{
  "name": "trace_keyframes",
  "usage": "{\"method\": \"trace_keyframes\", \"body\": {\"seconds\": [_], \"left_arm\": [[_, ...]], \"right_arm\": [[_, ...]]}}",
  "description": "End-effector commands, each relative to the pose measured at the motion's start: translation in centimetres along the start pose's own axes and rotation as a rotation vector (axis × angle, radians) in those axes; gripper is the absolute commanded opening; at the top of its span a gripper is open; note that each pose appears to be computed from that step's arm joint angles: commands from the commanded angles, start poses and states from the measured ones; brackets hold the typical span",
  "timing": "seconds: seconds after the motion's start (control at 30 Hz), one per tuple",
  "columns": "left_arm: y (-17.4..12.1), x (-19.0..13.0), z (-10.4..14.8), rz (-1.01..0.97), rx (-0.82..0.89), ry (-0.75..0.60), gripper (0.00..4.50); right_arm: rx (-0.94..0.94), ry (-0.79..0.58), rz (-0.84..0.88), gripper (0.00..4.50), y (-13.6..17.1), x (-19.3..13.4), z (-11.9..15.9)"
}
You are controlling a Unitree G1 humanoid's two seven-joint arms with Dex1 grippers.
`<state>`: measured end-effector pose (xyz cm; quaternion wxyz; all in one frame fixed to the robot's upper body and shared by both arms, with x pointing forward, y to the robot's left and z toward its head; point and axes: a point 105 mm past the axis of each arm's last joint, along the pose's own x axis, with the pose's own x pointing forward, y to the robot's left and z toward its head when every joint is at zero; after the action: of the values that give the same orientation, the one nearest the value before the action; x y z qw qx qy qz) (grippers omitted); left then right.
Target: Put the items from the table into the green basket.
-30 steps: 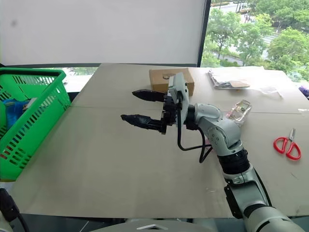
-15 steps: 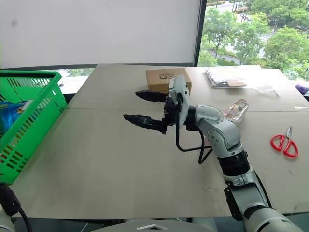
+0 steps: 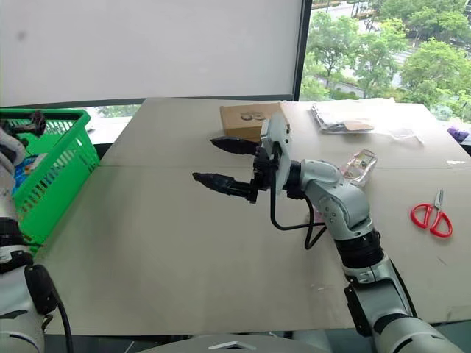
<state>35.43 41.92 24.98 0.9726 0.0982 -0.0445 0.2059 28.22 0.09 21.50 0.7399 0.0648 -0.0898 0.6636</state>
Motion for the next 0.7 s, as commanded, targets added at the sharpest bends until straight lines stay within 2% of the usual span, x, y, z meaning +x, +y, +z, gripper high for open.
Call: {"method": "trace_keyframes", "body": {"seconds": [0.03,0.1,0.17,0.23,0.37,0.43,0.53,0.7], "left_arm": [[-5.0,1.1,1.8,-0.124,0.001,-0.057,4.45],[-7.9,1.5,1.8,-0.189,0.006,-0.061,4.45],[-12.4,1.5,1.7,-0.313,-0.006,-0.060,4.45],[-16.6,1.1,1.4,-0.415,-0.015,-0.044,4.45],[-22.9,-0.5,0.4,-0.583,-0.031,-0.005,4.45],[-26.6,-2.3,-0.1,-0.717,-0.044,0.011,4.45],[-30.5,-4.6,-0.7,-0.852,-0.059,0.031,4.45],[-37.2,-11.2,-2.0,-1.170,-0.051,0.100,4.45]], "right_arm": [[-0.063,-0.026,-0.057,4.50,-0.6,-1.0,1.4],[-0.071,-0.020,-0.105,4.50,-1.3,-1.7,1.4],[-0.092,0.002,-0.215,4.50,-2.8,-3.6,1.1],[-0.109,0.031,-0.325,4.50,-4.0,-6.0,0.8],[-0.128,0.096,-0.479,4.50,-4.4,-10.7,0.5],[-0.134,0.136,-0.552,4.50,-4.1,-13.1,0.3],[-0.135,0.186,-0.629,4.50,-3.2,-15.7,0.3],[-0.113,0.246,-0.729,4.50,-1.5,-18.6,-0.2]]}}
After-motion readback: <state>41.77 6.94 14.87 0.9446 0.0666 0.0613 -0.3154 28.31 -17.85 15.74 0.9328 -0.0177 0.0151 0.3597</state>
